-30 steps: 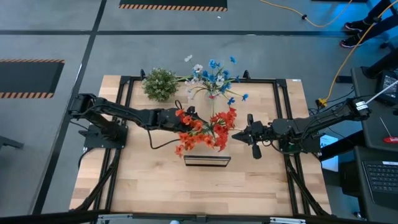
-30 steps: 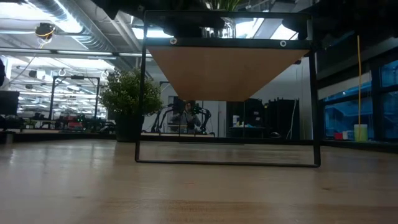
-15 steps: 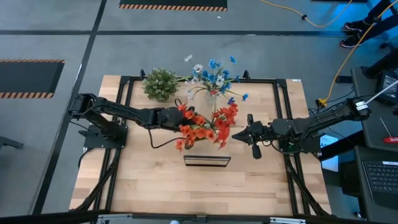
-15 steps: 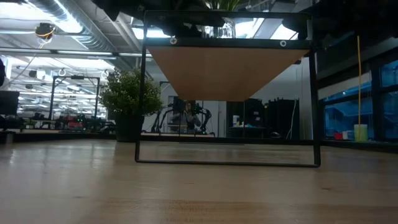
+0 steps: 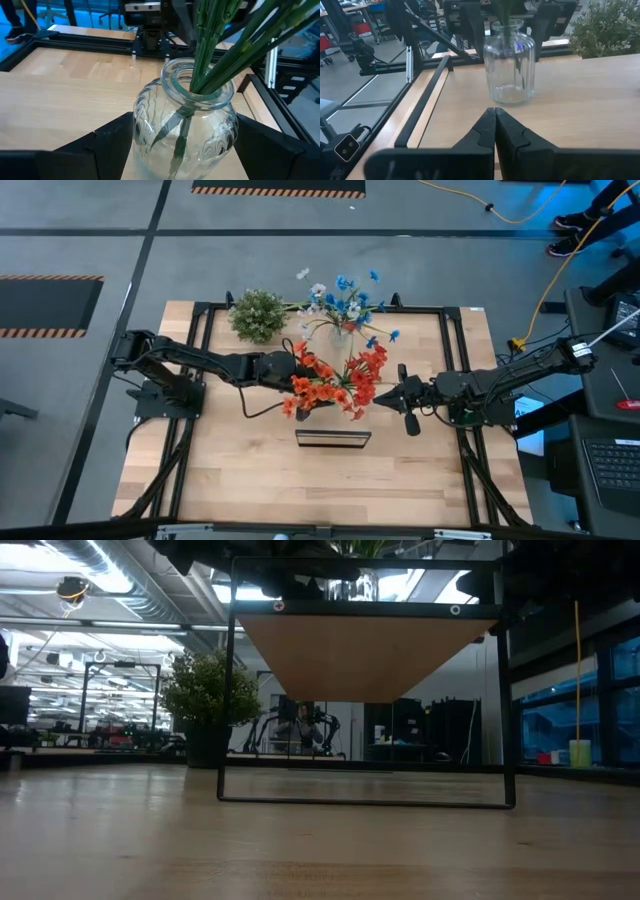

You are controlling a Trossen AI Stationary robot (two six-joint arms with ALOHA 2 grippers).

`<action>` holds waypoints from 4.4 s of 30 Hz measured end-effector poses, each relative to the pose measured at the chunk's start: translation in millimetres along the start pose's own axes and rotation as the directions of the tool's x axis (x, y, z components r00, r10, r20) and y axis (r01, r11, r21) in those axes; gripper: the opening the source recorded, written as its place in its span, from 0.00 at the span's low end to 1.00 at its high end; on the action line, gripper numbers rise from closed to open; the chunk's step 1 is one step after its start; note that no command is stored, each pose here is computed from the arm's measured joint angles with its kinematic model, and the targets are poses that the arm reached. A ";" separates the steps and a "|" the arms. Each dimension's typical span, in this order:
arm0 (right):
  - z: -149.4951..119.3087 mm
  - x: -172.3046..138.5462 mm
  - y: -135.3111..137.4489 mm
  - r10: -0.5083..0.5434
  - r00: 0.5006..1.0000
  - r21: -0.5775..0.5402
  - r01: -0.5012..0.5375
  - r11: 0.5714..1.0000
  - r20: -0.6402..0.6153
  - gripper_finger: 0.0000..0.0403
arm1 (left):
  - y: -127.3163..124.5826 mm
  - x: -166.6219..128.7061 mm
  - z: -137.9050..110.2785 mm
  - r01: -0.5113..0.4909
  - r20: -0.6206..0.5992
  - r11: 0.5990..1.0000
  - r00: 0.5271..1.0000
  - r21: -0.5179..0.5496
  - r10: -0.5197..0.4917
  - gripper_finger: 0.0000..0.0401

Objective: Pick and place flowers into a vace then onto a shelf
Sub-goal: Put the transparent flower vase with flowers on the shelf, then return to Home Position

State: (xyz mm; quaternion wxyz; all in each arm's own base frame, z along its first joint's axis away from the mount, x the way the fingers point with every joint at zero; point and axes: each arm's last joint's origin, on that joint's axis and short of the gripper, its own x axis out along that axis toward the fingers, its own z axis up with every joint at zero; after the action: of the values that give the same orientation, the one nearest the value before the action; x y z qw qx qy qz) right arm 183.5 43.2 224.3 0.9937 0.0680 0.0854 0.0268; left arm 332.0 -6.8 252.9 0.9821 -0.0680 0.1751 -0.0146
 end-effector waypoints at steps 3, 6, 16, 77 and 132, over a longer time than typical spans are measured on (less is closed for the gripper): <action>-0.2 0.1 -0.1 -0.001 1.000 0.001 0.001 1.000 -0.002 0.01 | -0.3 0.1 0.1 0.006 0.001 1.000 1.000 0.015 -0.006 0.77; -0.2 0.1 -0.1 -0.001 1.000 0.000 0.001 1.000 -0.002 0.01 | -0.4 0.0 0.1 0.007 0.001 1.000 1.000 0.018 -0.008 0.78; -0.2 0.1 0.0 0.000 1.000 0.000 0.000 1.000 -0.002 0.01 | -0.4 -0.5 0.4 0.009 0.003 0.999 1.000 0.051 -0.009 0.78; 10.4 -15.3 -9.4 -0.037 0.998 -0.066 0.040 0.997 0.047 0.01 | 6.3 -122.1 -40.4 -0.237 0.135 0.964 0.966 0.124 0.220 0.50; -47.4 -81.8 -44.1 0.031 0.935 -0.246 0.061 0.967 0.353 0.01 | 33.5 -201.6 -143.4 -0.353 0.538 0.936 0.792 0.016 0.290 0.01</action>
State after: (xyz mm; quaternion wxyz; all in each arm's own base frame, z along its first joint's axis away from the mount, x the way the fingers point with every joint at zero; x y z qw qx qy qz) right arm 96.6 0.5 185.5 0.9934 -0.0563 -0.0985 0.0172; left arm 93.4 18.6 183.9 0.9823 0.0181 -0.0932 0.1617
